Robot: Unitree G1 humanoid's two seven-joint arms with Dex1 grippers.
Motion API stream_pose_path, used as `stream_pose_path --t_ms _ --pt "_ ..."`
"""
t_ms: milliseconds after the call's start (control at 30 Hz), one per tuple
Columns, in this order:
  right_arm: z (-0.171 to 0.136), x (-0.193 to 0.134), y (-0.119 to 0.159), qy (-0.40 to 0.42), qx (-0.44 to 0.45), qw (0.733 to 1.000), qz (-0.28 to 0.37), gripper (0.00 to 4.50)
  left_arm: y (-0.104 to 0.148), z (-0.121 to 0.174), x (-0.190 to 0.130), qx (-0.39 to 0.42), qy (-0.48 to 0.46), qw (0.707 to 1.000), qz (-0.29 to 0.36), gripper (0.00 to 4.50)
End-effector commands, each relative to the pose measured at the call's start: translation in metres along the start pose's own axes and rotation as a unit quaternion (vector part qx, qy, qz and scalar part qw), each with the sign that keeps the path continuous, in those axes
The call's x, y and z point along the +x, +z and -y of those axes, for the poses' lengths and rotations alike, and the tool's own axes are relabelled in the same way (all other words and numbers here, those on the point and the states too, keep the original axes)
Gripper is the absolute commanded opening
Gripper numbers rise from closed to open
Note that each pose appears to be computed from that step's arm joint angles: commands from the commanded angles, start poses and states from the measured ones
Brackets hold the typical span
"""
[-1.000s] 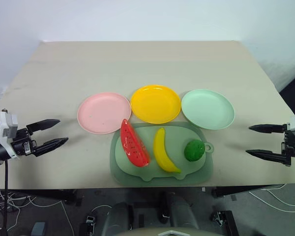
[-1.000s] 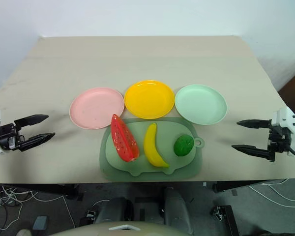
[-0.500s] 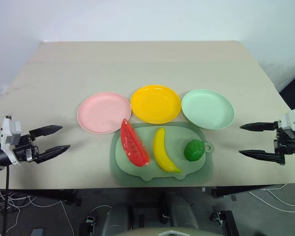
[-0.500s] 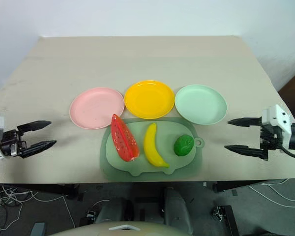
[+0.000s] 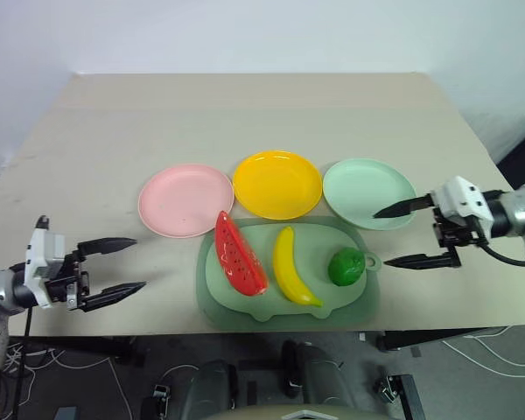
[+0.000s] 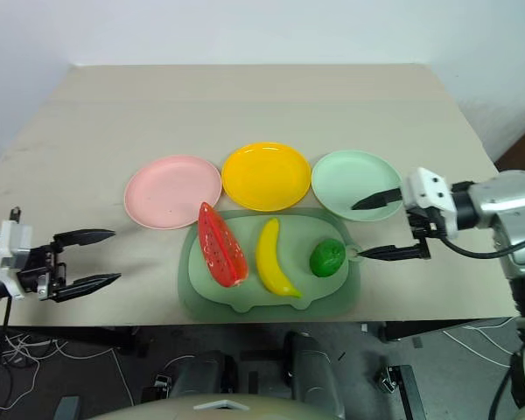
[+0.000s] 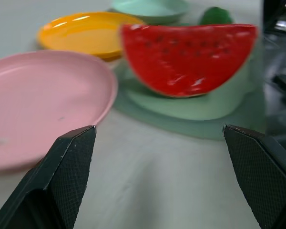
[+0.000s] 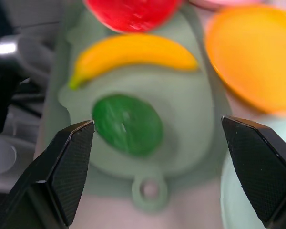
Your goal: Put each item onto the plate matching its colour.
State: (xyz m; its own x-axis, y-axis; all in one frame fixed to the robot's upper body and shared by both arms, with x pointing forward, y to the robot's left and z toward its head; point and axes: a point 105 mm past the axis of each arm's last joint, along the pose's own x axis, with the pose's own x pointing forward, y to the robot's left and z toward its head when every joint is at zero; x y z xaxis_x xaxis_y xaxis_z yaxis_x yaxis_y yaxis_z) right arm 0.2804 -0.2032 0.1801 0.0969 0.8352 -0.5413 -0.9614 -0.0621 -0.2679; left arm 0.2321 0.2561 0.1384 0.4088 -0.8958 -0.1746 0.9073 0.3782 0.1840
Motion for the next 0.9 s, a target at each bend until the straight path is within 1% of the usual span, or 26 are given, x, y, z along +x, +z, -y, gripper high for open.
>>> stream_pose_path --t_ms 33,200,300,467,633,900 --pt "-0.002 0.006 0.007 0.036 -0.041 0.999 -0.005 4.50 0.012 0.000 0.008 0.014 -0.004 1.000 0.023 4.47" --pt "-0.007 0.024 0.001 0.093 -0.079 0.992 -0.026 4.50 0.014 -0.001 0.014 0.015 -0.005 0.999 0.028 4.47" --pt "-0.008 0.033 -0.003 0.113 -0.096 0.989 -0.032 4.50 0.016 -0.001 0.017 0.016 -0.005 0.999 0.031 4.47" --pt "-0.004 0.043 -0.007 0.123 -0.113 0.985 -0.033 4.50 0.019 0.002 0.020 0.015 -0.012 0.999 0.040 4.47" --pt "0.000 0.051 -0.013 0.124 -0.119 0.985 -0.034 4.50 0.012 0.011 0.021 0.011 -0.039 0.999 0.024 4.47" --pt "-0.002 0.058 -0.019 0.129 -0.122 0.984 -0.035 4.50 0.014 0.010 0.023 0.013 -0.043 0.999 0.024 4.47"
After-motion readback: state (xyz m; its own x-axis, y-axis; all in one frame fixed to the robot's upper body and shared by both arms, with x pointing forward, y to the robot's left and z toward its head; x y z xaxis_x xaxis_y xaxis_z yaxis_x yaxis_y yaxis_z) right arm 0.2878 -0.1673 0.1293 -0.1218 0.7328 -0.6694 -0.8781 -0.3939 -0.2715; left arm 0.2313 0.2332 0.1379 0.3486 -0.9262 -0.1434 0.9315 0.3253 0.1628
